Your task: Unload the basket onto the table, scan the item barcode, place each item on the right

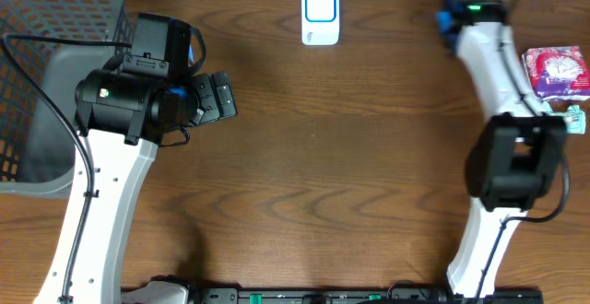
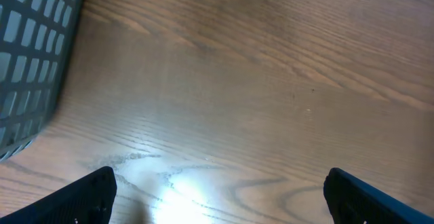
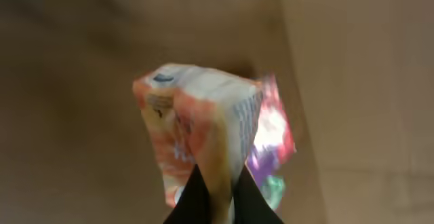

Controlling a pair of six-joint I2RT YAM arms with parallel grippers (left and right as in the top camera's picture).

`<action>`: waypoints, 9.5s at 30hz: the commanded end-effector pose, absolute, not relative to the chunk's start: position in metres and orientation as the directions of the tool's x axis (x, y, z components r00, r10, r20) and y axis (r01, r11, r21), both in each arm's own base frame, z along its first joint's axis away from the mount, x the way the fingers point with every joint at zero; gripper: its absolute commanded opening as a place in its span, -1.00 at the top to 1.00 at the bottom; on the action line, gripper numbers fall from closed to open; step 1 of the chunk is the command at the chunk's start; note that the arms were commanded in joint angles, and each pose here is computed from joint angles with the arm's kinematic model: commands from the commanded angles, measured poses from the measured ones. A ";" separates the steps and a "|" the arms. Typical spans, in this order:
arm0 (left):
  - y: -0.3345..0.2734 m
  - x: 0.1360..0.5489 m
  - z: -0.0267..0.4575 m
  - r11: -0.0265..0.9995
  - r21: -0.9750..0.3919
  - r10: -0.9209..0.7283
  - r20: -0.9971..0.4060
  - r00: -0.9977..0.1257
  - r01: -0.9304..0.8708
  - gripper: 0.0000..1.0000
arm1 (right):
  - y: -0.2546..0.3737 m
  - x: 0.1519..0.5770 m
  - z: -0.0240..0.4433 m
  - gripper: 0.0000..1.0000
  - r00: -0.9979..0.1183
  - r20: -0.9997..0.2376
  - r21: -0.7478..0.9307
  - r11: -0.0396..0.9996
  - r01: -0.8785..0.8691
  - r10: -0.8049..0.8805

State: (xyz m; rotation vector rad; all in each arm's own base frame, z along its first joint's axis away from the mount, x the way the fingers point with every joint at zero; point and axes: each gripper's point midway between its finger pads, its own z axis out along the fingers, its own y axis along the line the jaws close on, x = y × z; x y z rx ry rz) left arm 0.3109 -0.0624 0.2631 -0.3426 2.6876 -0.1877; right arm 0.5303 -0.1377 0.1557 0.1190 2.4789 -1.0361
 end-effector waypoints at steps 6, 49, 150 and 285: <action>-0.060 0.312 0.268 0.962 -0.178 -0.263 -0.408 -0.874 -0.206 -0.96 | -0.184 0.506 0.124 0.98 -0.919 -0.392 -0.529 0.810 0.253 0.031; -0.060 0.312 0.268 0.962 -0.178 -0.263 -0.408 -0.874 -0.206 -0.96 | -0.068 0.357 0.318 -0.92 -0.637 -0.677 0.005 0.868 0.497 0.368; -0.060 0.312 0.268 0.962 -0.178 -0.263 -0.408 -0.874 -0.206 -0.96 | 0.029 0.244 0.157 -0.98 -0.074 -0.997 0.012 0.990 -0.137 0.002; -0.091 0.252 0.219 0.935 -0.266 -0.037 -0.734 -0.678 0.236 -0.96 | 0.021 0.245 0.157 -0.99 -0.074 -0.997 0.018 0.995 -0.100 0.011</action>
